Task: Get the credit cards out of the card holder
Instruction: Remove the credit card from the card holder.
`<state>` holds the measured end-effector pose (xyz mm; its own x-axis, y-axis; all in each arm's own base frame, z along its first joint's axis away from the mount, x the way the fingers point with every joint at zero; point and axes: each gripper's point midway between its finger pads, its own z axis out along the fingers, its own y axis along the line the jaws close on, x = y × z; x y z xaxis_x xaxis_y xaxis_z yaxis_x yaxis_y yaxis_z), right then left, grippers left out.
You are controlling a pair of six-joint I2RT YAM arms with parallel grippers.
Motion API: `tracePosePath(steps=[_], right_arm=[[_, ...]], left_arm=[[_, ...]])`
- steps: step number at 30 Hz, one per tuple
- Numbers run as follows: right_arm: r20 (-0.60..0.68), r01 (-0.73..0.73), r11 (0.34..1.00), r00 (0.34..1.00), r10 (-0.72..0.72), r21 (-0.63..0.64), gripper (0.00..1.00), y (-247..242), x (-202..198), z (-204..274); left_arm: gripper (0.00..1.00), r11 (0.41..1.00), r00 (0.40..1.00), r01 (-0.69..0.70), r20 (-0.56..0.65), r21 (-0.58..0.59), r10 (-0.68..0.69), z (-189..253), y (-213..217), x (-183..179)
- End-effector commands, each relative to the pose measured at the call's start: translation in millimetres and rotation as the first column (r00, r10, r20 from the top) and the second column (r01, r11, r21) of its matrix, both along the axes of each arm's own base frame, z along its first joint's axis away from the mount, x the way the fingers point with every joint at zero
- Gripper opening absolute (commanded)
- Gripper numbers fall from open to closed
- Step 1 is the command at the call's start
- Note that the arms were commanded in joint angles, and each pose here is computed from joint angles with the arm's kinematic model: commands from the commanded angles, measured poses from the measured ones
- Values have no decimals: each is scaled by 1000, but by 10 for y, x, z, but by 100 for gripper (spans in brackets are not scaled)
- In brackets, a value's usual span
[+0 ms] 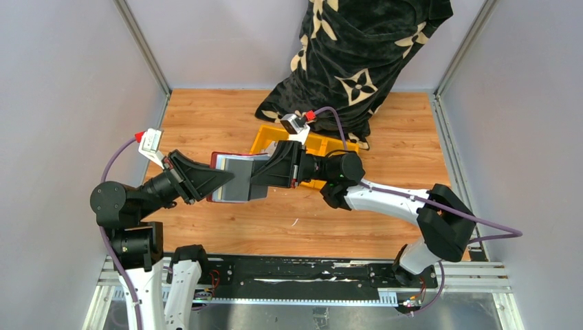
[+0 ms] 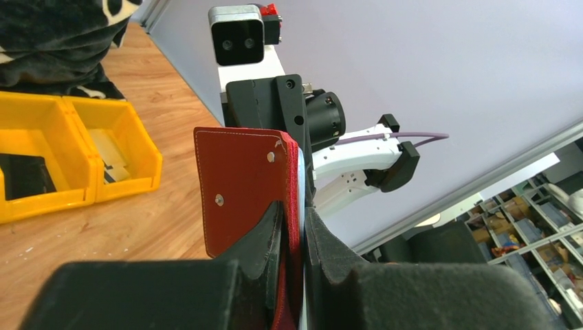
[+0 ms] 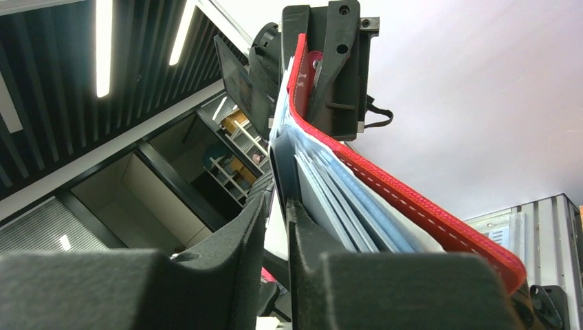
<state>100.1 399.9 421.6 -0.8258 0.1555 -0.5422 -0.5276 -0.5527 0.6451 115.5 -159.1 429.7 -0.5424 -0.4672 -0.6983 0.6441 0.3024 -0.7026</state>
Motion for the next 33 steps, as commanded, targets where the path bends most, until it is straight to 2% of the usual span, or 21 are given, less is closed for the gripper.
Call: tracePosePath(steps=[1,5,6,9,18,33], right_arm=[[51,-12,997,999,9,70,17,-23,-110,193],[57,-8,997,998,3,76,1,-56,-119,190],[58,-5,997,998,1,79,0,-67,-119,192],[52,2,996,999,-6,87,0,-102,-106,184],[6,22,995,1000,-23,98,0,-180,-14,124],[4,59,996,998,-59,67,0,-263,34,33]], left_arm=[[8,1000,999,-17,27,8,17,20,4,-30],[10,1000,1000,-9,26,12,8,24,-3,-49],[12,1000,1000,-7,25,14,7,24,-4,-53],[16,1000,1000,-5,23,14,5,26,-7,-62],[18,1000,1000,4,21,8,-4,69,-14,-82],[19,1000,1000,9,29,8,-9,114,-18,-92]])
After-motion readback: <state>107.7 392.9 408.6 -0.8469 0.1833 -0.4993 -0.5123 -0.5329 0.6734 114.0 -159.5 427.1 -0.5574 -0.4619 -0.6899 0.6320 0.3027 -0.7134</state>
